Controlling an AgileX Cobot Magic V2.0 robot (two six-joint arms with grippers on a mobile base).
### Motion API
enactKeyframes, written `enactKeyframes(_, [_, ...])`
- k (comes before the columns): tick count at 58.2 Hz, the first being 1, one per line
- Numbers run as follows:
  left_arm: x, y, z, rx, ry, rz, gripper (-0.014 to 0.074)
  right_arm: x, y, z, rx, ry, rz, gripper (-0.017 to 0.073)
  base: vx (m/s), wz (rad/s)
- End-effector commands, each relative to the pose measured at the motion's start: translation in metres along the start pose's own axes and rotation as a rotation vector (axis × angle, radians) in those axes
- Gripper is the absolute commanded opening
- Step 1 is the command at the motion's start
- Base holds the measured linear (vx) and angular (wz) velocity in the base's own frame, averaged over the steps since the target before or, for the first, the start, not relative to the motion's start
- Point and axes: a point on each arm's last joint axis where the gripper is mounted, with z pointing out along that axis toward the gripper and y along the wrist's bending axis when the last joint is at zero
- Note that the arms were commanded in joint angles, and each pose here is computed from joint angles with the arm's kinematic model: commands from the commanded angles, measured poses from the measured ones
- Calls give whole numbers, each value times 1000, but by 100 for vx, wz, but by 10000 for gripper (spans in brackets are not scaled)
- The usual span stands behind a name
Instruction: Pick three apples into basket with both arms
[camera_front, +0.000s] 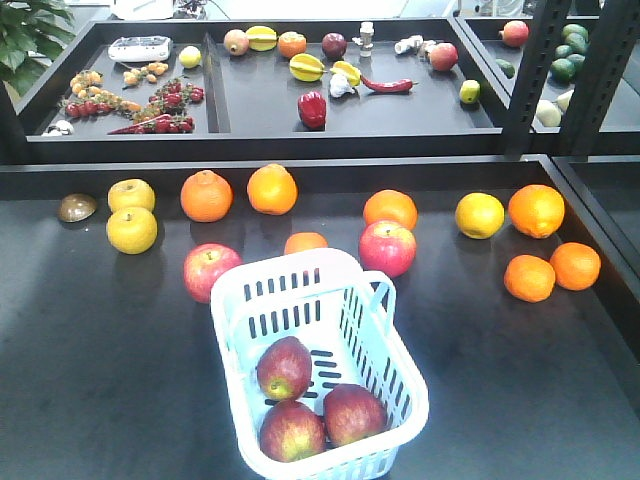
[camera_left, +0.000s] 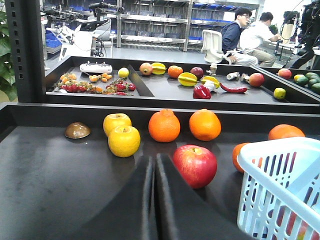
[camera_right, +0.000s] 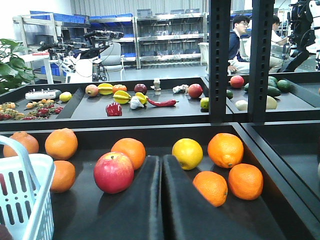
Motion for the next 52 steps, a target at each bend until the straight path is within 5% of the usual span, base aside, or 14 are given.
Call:
enactKeyframes(1, [-16,0,-3,-5,-109,-5,-6,-3,2,-1,-14,-75,-20,-5,0,0])
enactKeyframes(52, [-16,0,-3,-5,-109,-5,-6,-3,1,-1,-14,-74,-20,-5,0,0])
